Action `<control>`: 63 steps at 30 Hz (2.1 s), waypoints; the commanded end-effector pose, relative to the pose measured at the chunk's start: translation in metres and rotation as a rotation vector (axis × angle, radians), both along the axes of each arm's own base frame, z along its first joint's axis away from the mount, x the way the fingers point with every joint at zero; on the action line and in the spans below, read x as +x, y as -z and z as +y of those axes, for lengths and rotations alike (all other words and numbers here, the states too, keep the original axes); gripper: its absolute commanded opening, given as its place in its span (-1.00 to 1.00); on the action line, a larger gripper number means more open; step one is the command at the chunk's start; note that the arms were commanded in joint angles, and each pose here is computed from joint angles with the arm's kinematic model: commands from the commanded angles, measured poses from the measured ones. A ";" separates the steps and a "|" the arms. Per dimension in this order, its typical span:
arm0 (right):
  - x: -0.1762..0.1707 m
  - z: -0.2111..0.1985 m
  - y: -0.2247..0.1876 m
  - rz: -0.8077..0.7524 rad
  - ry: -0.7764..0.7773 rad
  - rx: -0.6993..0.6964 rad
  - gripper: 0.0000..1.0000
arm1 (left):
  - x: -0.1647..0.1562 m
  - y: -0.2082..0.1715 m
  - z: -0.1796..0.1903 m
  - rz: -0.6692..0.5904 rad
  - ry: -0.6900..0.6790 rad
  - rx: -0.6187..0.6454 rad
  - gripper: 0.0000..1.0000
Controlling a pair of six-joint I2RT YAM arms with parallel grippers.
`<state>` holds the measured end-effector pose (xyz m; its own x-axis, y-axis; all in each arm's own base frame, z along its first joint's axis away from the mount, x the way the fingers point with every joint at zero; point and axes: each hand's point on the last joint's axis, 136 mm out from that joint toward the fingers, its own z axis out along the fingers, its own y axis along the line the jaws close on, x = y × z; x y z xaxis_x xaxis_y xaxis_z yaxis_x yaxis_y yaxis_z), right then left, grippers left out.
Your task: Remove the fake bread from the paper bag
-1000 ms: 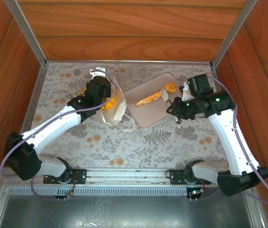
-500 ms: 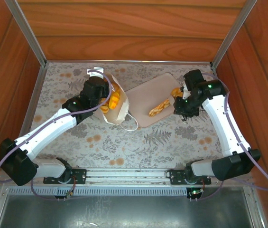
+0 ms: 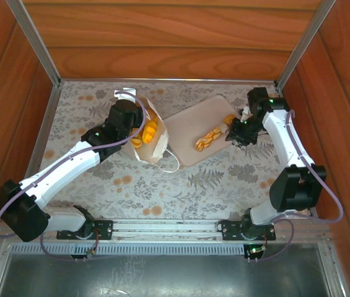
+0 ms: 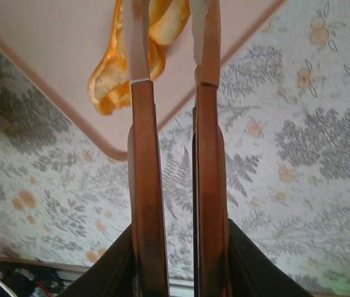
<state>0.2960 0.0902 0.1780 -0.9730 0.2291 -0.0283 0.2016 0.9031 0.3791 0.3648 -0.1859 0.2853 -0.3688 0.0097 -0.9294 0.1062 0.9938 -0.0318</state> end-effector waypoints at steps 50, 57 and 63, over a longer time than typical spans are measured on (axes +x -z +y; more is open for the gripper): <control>-0.052 0.045 0.016 -0.035 0.065 0.485 -0.32 | 0.007 -0.007 0.019 -0.027 -0.054 -0.080 -1.00; -0.044 0.051 0.028 -0.037 0.054 0.507 -0.35 | 0.007 -0.006 0.019 -0.020 -0.060 -0.095 -1.00; -0.036 0.050 0.044 0.003 0.075 0.484 -0.38 | 0.008 -0.005 0.017 -0.018 -0.053 -0.101 -1.00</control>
<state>0.2552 0.1347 0.1338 -0.9512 0.2941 0.0933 0.2654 0.6257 0.7335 0.3712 -0.1699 0.2710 -0.3986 -0.0444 -0.9161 0.0581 0.9956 -0.0736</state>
